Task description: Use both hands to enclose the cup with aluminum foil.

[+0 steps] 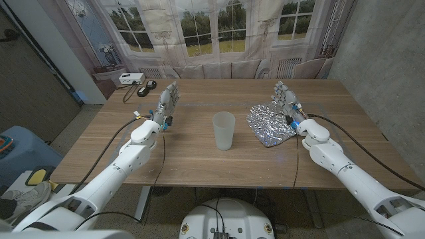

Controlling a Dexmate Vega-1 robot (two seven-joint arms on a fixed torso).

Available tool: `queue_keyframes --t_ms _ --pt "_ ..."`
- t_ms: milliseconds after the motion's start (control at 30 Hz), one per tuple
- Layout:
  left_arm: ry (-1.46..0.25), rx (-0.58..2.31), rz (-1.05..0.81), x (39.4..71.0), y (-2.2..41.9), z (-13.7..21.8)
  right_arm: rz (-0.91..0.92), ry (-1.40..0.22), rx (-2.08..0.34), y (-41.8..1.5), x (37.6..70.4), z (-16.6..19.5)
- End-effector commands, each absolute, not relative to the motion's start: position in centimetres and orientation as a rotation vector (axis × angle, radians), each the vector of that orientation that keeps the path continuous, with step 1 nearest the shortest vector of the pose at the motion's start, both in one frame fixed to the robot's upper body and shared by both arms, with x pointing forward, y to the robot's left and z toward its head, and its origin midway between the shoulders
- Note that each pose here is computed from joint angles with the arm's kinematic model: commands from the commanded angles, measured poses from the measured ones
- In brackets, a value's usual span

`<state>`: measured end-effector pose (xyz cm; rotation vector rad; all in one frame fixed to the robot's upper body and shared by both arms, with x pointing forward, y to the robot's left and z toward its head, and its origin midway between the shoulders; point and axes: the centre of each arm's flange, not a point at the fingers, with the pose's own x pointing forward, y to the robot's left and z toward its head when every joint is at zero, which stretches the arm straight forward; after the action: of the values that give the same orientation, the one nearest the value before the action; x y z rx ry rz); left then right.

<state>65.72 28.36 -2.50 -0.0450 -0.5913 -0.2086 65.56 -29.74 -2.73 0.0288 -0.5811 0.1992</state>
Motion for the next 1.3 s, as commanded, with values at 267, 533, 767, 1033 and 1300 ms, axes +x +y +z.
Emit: queue_keyframes --t_ms 267,533,767,1033,1300 --pt "-0.651 -0.026 -0.122 65.1 29.4 -1.9 0.161 -0.558 -0.057 -28.5 66.9 -2.6" --pt "-0.633 0.012 -0.173 65.1 29.7 -1.7 0.084 -0.560 -0.204 -28.8 65.2 -2.2" --pt "-0.631 0.015 -0.183 64.8 30.0 -1.8 -0.026 -0.541 -0.330 -29.2 63.8 -2.2" --pt "-0.628 0.026 -0.203 64.8 30.1 -1.6 -0.148 -0.513 -0.469 -29.6 62.7 -2.5" --pt "-0.622 0.021 -0.227 65.5 29.4 -1.6 -0.262 -0.470 -0.583 -30.8 61.9 -2.8"
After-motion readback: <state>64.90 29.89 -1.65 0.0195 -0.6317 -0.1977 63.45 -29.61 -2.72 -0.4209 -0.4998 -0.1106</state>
